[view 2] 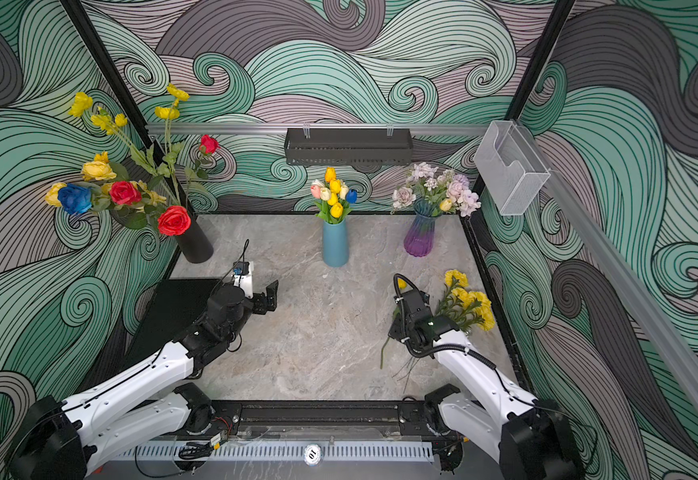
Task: Pick out yellow flowers from the vase
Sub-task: Place the flower at the center of the board.
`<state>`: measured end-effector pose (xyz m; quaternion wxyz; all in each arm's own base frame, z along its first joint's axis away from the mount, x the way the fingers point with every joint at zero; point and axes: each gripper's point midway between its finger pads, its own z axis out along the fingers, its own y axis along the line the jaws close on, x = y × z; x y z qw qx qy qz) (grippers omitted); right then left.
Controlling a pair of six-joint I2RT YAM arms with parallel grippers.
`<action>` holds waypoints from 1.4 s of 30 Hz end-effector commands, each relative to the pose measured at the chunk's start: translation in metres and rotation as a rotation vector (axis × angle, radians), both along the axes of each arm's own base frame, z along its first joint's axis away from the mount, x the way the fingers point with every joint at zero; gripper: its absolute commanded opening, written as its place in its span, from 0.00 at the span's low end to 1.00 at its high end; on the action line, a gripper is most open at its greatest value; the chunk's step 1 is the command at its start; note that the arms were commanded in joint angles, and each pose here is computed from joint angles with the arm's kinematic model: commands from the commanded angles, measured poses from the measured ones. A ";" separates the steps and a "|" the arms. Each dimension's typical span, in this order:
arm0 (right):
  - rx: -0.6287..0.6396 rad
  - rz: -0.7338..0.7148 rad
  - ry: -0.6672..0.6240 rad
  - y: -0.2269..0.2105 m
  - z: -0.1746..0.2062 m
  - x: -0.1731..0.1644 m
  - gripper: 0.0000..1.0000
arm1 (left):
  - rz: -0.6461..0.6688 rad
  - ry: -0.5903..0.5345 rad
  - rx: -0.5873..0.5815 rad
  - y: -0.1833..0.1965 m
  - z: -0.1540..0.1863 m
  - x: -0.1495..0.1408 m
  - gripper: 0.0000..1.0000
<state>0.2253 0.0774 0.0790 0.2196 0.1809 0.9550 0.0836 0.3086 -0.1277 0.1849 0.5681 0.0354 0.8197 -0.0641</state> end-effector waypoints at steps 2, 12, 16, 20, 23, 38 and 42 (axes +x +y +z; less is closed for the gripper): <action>-0.067 0.054 -0.145 -0.006 0.042 0.022 0.60 | -0.019 -0.035 -0.026 -0.005 0.018 0.006 0.93; -0.064 0.224 -0.533 0.016 0.121 0.065 0.64 | -0.093 -0.006 -0.146 -0.035 0.055 0.018 0.88; -0.065 0.239 -0.663 0.021 0.144 0.078 0.66 | -0.156 0.027 -0.179 -0.055 0.069 0.024 0.85; -0.036 0.258 -0.771 0.031 0.159 0.092 0.67 | -0.220 0.069 -0.207 -0.076 0.084 0.032 0.80; -0.012 0.286 -0.815 0.041 0.166 0.101 0.67 | -0.249 0.099 -0.212 -0.090 0.096 0.041 0.74; 0.033 0.416 -0.875 0.062 0.161 0.097 0.69 | -0.439 0.083 -0.161 -0.162 0.121 0.100 0.43; 0.023 0.420 -0.878 0.059 0.160 0.092 0.69 | -0.478 0.076 -0.156 -0.178 0.118 0.114 0.39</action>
